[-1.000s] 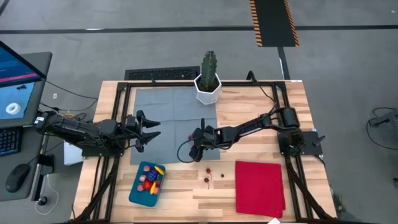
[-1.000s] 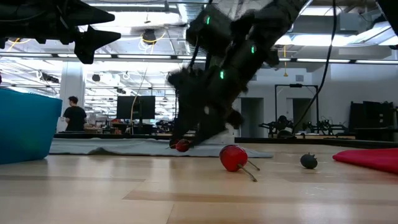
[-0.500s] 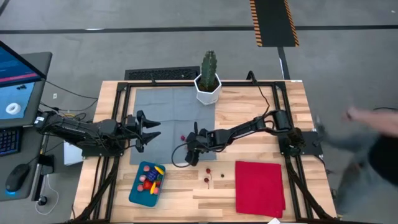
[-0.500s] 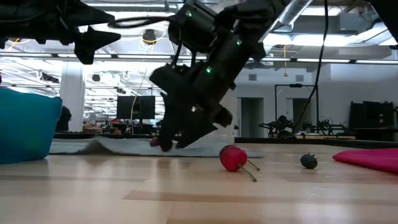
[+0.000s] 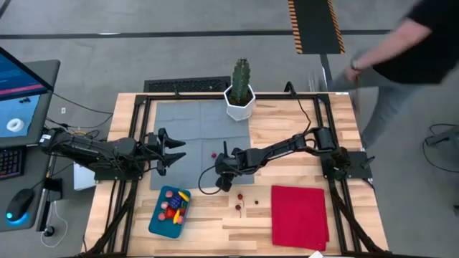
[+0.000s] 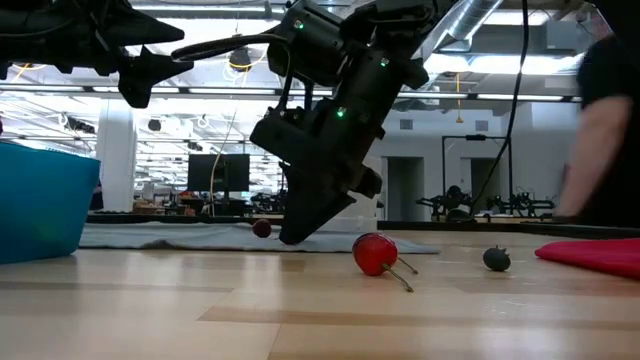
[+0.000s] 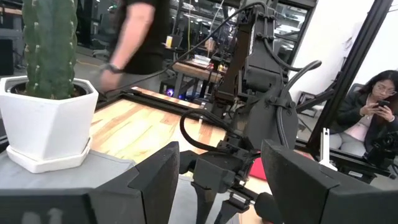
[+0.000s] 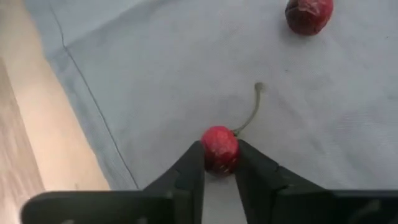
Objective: Pick and placing Produce into tupperware
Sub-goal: Put the cherry into the blue bin
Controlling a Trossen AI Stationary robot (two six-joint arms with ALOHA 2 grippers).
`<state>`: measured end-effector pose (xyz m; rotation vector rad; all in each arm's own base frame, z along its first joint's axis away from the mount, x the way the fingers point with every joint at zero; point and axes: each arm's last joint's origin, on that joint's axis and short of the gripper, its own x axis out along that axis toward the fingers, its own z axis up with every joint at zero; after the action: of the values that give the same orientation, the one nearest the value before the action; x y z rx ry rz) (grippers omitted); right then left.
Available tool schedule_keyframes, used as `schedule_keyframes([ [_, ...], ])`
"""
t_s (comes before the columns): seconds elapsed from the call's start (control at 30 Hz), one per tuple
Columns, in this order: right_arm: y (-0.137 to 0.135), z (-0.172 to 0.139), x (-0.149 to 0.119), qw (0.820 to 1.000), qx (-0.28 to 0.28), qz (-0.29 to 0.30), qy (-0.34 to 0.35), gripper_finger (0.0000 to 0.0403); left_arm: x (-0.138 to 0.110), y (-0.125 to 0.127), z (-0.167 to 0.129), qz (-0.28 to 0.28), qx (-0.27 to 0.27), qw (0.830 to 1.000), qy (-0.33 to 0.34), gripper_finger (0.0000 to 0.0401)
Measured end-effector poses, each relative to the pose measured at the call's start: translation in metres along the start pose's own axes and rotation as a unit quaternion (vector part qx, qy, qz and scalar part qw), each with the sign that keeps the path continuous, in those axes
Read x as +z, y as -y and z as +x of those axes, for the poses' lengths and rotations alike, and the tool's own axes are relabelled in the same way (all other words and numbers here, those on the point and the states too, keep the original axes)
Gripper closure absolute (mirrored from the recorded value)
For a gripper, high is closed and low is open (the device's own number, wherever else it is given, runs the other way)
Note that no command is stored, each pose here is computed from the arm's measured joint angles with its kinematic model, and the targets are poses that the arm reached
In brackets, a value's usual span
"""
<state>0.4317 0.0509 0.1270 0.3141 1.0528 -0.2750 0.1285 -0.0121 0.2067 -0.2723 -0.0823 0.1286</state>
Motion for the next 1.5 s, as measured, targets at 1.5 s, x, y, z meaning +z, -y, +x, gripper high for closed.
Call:
schedule_keyframes([
  [1.5,-0.021,-0.166,-0.012,0.966,0.147,0.188,-0.103,0.0303,-0.002,-0.001,0.000,-0.020,0.014,1.000,-0.005,0.0184],
])
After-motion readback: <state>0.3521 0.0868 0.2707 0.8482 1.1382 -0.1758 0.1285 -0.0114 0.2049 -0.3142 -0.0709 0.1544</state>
